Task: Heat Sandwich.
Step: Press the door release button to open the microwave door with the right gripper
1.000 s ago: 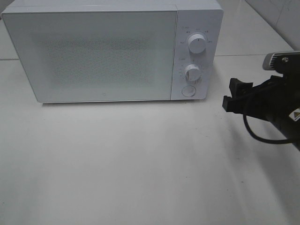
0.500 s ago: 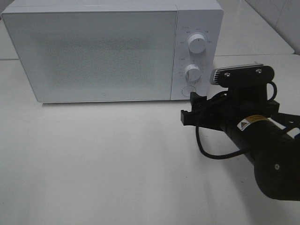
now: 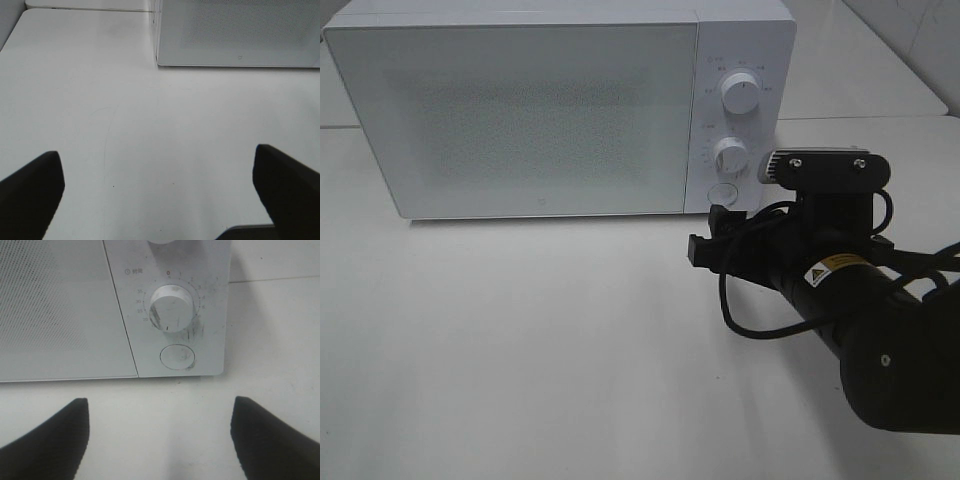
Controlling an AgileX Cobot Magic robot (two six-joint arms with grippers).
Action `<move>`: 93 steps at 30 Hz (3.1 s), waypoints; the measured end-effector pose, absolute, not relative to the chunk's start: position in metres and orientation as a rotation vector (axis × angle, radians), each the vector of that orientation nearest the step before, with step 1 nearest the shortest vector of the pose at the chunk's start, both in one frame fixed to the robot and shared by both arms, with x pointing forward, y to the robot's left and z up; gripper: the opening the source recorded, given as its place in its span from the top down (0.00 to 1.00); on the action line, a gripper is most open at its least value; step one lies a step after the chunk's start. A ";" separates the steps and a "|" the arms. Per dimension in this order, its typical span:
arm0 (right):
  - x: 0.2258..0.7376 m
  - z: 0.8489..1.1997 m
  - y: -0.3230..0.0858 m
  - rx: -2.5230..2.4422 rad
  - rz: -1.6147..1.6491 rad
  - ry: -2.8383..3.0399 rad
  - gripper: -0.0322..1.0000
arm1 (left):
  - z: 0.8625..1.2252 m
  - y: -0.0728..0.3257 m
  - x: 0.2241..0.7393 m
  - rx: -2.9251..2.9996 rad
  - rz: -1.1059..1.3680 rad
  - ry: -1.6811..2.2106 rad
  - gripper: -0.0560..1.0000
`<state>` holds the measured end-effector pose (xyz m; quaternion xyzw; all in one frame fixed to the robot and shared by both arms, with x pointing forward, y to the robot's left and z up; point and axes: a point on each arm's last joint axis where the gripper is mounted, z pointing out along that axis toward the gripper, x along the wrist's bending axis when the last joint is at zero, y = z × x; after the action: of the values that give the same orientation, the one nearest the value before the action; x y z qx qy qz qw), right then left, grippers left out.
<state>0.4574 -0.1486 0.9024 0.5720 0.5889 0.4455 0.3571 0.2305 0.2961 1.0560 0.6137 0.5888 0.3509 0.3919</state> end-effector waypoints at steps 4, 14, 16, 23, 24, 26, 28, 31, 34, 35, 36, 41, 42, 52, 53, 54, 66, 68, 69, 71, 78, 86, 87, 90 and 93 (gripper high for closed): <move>0.457 0.902 -0.149 1.586 1.218 1.450 0.23 | 1.056 0.296 0.230 1.558 0.891 1.495 0.04; 0.457 0.902 -0.148 1.975 1.451 1.135 0.24 | 1.056 0.296 0.230 1.558 0.891 1.495 0.04; 0.457 0.902 -0.148 2.058 1.499 1.051 0.25 | 1.056 0.296 0.230 1.558 0.891 1.495 0.04; 0.457 0.902 -0.148 2.343 1.664 0.698 0.32 | 1.056 0.296 0.230 1.558 0.891 1.495 0.04; 0.457 0.902 -0.148 2.370 1.679 0.659 0.34 | 1.056 0.296 0.230 1.558 0.891 1.495 0.04; 0.457 0.902 -0.148 2.403 1.697 0.608 0.36 | 1.056 0.296 0.230 1.558 0.891 1.495 0.04; 0.457 0.902 -0.148 2.488 1.743 0.469 0.42 | 1.056 0.296 0.230 1.558 0.891 1.495 0.04; 0.457 0.902 -0.148 2.547 1.772 0.366 0.46 | 1.056 0.296 0.230 1.558 0.891 1.495 0.04; 0.457 0.902 -0.148 2.618 1.808 0.223 0.56 | 1.056 0.296 0.230 1.558 0.891 1.495 0.04; 0.457 0.902 -0.148 2.650 1.824 0.151 0.63 | 1.056 0.296 0.230 1.558 0.891 1.495 0.04; 0.457 0.902 -0.148 2.664 1.831 0.119 0.67 | 1.056 0.296 0.230 1.558 0.891 1.495 0.04; 0.457 0.902 -0.148 2.687 1.842 0.065 0.86 | 1.056 0.296 0.230 1.558 0.891 1.495 0.04; 0.457 0.902 -0.148 2.688 1.842 0.062 0.90 | 1.056 0.296 0.230 1.558 0.891 1.495 0.04; 0.456 0.900 -0.148 2.716 1.817 0.052 0.95 | 1.056 0.296 0.230 1.558 0.891 1.495 0.04; 0.456 0.900 -0.148 2.716 1.817 0.052 0.95 | 1.056 0.296 0.230 1.558 0.891 1.495 0.04; 0.456 0.899 -0.148 2.719 1.809 0.057 0.95 | 1.056 0.296 0.230 1.558 0.891 1.495 0.04; 0.467 0.883 -0.135 2.735 1.758 0.093 0.95 | 1.056 0.296 0.230 1.558 0.891 1.495 0.04; 0.472 0.880 -0.133 2.748 1.746 0.113 0.95 | 1.056 0.296 0.230 1.558 0.891 1.495 0.04; 0.475 0.879 -0.132 2.757 1.734 0.129 0.95 | 1.056 0.296 0.230 1.558 0.891 1.495 0.04; 0.484 0.876 -0.131 2.769 1.721 0.152 0.95 | 1.056 0.296 0.230 1.558 0.891 1.495 0.04; 0.506 0.873 -0.133 2.762 1.728 0.159 0.95 | 1.056 0.296 0.230 1.558 0.891 1.495 0.04; 0.534 0.866 -0.138 2.771 1.705 0.147 0.95 | 1.056 0.296 0.230 1.558 0.891 1.495 0.04; 0.534 0.866 -0.138 2.771 1.705 0.147 0.95 | 1.056 0.296 0.230 1.558 0.891 1.495 0.04; 0.546 0.863 -0.139 2.771 1.700 0.136 0.95 | 1.056 0.296 0.230 1.558 0.891 1.495 0.04; 0.552 0.862 -0.140 2.769 1.700 0.124 0.95 | 1.056 0.296 0.230 1.558 0.891 1.495 0.04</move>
<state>0.5523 -0.1399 0.8615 0.8503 0.0382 0.5220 -0.0551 0.2305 0.2961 1.0560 0.6137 0.5888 0.3509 0.3919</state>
